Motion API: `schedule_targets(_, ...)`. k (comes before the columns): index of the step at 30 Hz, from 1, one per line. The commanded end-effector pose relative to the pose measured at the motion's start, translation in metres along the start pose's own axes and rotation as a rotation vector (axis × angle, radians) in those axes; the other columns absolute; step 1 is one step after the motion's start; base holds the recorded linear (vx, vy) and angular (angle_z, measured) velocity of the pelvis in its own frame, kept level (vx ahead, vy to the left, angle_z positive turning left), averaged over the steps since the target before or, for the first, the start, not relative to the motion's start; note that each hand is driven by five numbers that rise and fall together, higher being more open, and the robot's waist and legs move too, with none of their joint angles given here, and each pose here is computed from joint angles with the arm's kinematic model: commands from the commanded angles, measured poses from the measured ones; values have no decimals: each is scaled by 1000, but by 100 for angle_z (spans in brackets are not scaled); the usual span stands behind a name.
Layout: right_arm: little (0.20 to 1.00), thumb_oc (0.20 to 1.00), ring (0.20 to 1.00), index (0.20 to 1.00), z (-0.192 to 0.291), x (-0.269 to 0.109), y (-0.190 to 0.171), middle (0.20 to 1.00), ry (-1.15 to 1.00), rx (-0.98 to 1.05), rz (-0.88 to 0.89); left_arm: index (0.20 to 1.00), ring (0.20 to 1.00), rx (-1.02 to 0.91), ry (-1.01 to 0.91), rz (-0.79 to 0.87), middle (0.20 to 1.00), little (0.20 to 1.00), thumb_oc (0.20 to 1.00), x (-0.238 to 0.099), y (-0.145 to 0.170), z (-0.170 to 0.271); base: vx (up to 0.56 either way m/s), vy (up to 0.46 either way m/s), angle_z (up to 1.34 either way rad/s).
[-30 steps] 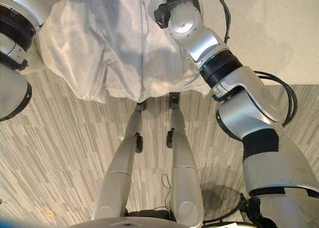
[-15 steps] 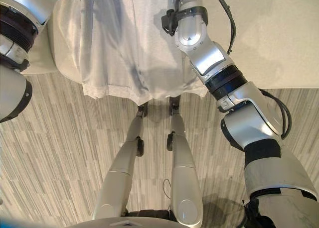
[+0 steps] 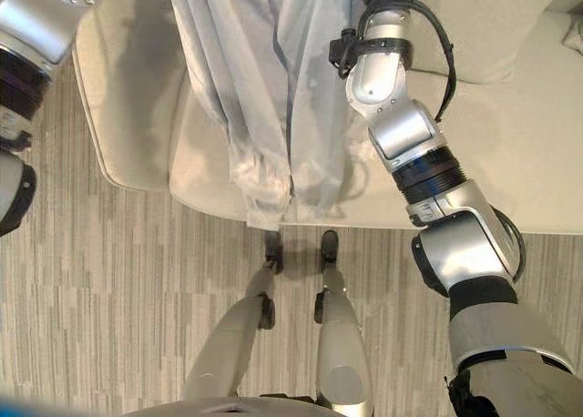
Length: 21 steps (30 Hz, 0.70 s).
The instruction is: Hang the clothes on the sofa on the clothes rack.
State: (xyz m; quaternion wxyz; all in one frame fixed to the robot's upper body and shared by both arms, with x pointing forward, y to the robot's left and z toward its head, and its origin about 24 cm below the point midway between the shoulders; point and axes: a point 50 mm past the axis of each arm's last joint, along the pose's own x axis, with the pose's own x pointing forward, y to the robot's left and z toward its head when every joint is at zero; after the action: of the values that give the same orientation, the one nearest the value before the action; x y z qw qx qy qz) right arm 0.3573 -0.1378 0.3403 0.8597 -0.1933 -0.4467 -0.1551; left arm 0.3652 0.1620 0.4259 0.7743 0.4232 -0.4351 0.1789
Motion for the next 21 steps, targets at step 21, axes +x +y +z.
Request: schedule_targets(21, 200, 200, 200, 200, -25, -3, -30, 200, 18, -126, 60, 200, 200, -105, 131, -8, 200, 200, 200, -56, -22, -52, 73, -36, 4)
